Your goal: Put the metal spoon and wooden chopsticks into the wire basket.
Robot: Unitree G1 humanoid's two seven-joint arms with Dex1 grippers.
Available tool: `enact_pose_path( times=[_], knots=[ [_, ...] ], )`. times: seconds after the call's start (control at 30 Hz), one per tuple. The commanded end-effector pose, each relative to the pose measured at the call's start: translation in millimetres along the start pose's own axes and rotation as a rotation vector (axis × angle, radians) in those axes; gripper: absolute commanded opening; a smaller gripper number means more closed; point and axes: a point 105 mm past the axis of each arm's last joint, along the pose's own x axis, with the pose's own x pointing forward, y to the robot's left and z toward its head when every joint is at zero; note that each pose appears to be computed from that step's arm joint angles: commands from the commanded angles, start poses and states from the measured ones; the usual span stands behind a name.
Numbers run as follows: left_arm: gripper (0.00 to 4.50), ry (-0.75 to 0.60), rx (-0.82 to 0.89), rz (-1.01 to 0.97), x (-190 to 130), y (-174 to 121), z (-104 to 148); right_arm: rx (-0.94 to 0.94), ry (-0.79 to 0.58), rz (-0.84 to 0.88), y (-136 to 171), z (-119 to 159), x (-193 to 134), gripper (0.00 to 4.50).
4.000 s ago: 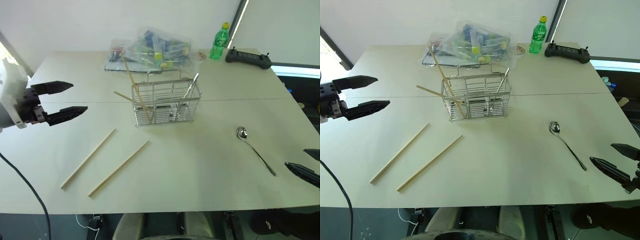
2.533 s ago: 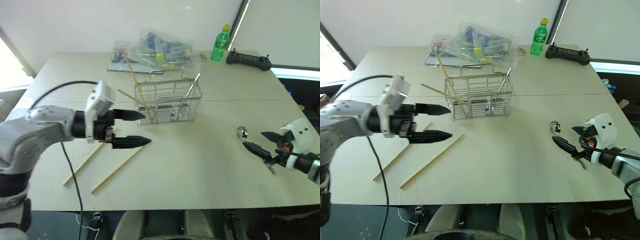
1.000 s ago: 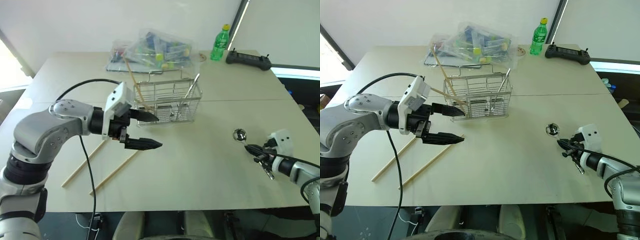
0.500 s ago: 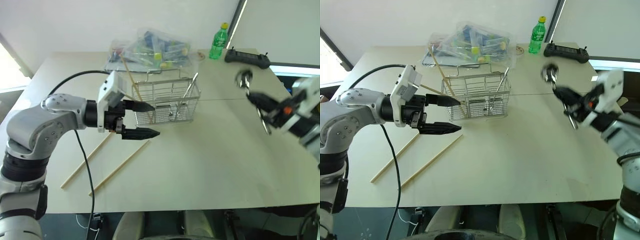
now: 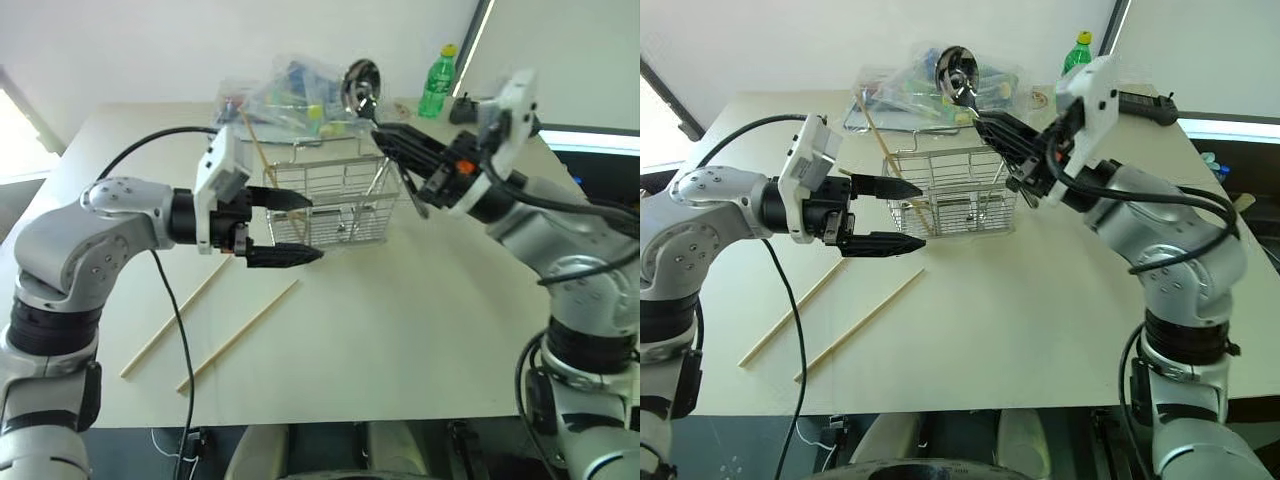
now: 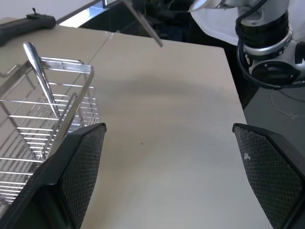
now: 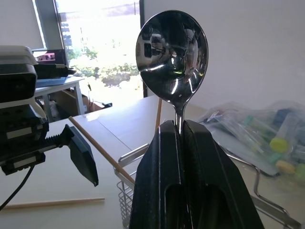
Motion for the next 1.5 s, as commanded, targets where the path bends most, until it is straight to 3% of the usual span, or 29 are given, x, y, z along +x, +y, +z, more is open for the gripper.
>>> enact_pose_path(
  times=[0.03,0.33,0.6,1.03,1.13,1.37,1.5],
  knots=[
    [4.5,-0.042,0.054,0.02,-4.0,1.5,16.6,-0.036,-0.117,-0.074,-16.8,20.7,13.6,0.04],
    [4.5,-0.039,0.057,0.033,-4.9,4.4,16.5,0.012,-0.185,-0.134,-27.0,11.2,42.8,0.04],
    [4.5,-0.037,0.051,0.057,-8.6,6.2,15.9,0.017,-0.241,-0.147,-18.2,3.4,66.1,0.04],
    [4.5,-0.039,0.063,0.086,-12.5,6.5,19.6,-0.004,-0.171,-0.195,-26.3,-47.7,73.0,0.04],
    [4.5,-0.038,0.074,0.091,-11.8,7.5,21.8,0.015,-0.163,-0.21,-29.0,-53.5,69.1,1.03],
    [4.5,-0.065,0.075,0.094,-13.1,9.0,26.4,0.015,-0.146,-0.241,-34.8,-56.2,60.6,4.47],
    [4.5,-0.068,0.072,0.096,-12.3,11.5,24.6,-0.017,-0.145,-0.278,-44.8,-49.9,54.5,4.47]
  ],
)
